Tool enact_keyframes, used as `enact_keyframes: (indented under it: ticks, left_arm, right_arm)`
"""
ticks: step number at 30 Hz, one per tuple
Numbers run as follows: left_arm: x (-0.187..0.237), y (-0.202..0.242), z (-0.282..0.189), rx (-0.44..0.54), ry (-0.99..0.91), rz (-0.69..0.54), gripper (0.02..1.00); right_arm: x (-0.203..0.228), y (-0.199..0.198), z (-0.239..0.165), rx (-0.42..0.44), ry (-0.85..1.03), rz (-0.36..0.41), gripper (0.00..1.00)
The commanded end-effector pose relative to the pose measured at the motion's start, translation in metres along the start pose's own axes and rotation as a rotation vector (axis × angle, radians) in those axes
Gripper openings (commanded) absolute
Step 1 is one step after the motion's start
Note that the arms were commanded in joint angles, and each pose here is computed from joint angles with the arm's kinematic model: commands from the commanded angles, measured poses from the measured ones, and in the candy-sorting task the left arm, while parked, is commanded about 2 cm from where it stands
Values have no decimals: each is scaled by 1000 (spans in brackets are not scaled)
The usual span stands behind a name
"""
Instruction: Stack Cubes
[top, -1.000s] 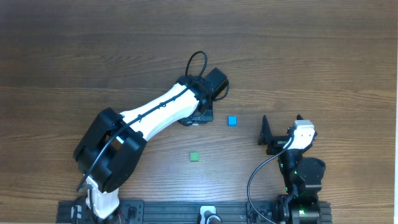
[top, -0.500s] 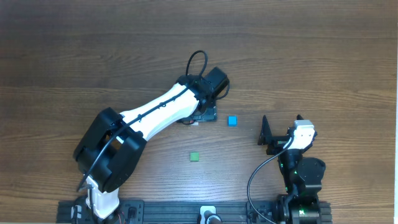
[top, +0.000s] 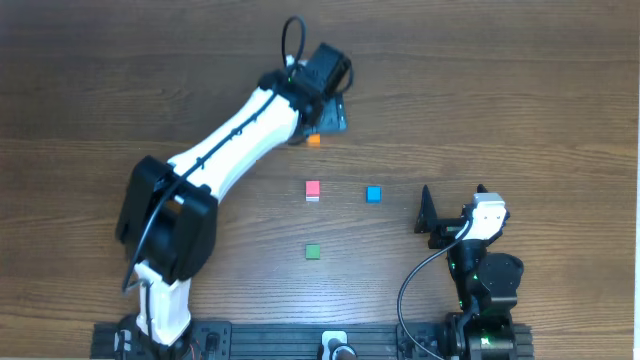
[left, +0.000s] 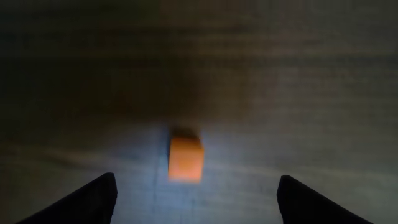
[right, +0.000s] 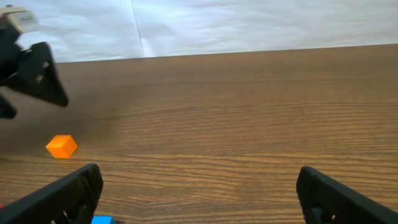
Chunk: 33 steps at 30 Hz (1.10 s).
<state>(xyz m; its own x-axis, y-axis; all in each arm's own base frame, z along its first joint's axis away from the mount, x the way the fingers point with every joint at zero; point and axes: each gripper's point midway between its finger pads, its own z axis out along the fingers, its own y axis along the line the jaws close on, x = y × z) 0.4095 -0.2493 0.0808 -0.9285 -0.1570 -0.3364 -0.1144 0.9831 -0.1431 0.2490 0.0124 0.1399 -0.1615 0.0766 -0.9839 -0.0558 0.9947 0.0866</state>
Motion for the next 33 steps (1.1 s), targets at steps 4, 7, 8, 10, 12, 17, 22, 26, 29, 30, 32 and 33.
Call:
enact_keyframes:
  ticks: [4, 7, 8, 10, 12, 17, 22, 26, 29, 30, 32, 33]
  left_arm:
    - [3, 10, 44, -71, 65, 68, 796]
    - [8, 11, 47, -79, 82, 77, 790]
    - [9, 12, 47, -80, 85, 86, 783]
    - [10, 11, 48, -78, 88, 103, 781]
    - [10, 12, 49, -80, 91, 103, 776]
    - [15, 6, 54, -56, 107, 136, 748]
    - [19, 4, 58, -55, 116, 146, 744]
    - [24, 3, 63, -47, 138, 147, 746]
    - [26, 4, 65, -51, 146, 147, 735]
    - [27, 4, 65, -51, 149, 147, 728]
    - [28, 5, 65, -55, 155, 148, 693]
    - [29, 6, 65, -57, 158, 148, 676]
  right_arm:
    - [2, 1, 0, -7, -2, -1, 991]
    - [2, 1, 0, -7, -2, -1, 991]
    - [2, 1, 0, -7, -1, -1, 993]
    - [2, 1, 0, -7, -1, -1, 991]
    - [2, 1, 0, -7, -2, -1, 991]
    - [2, 1, 0, -7, -1, -1, 991]
    - [2, 1, 0, -7, -2, -1, 993]
    - [2, 1, 0, -7, -2, -1, 993]
    - [2, 1, 0, -7, -2, -1, 993]
    - [2, 1, 0, -7, -2, -1, 993]
    - [2, 1, 0, -7, -2, -1, 993]
    - [2, 1, 0, -7, -1, -1, 993]
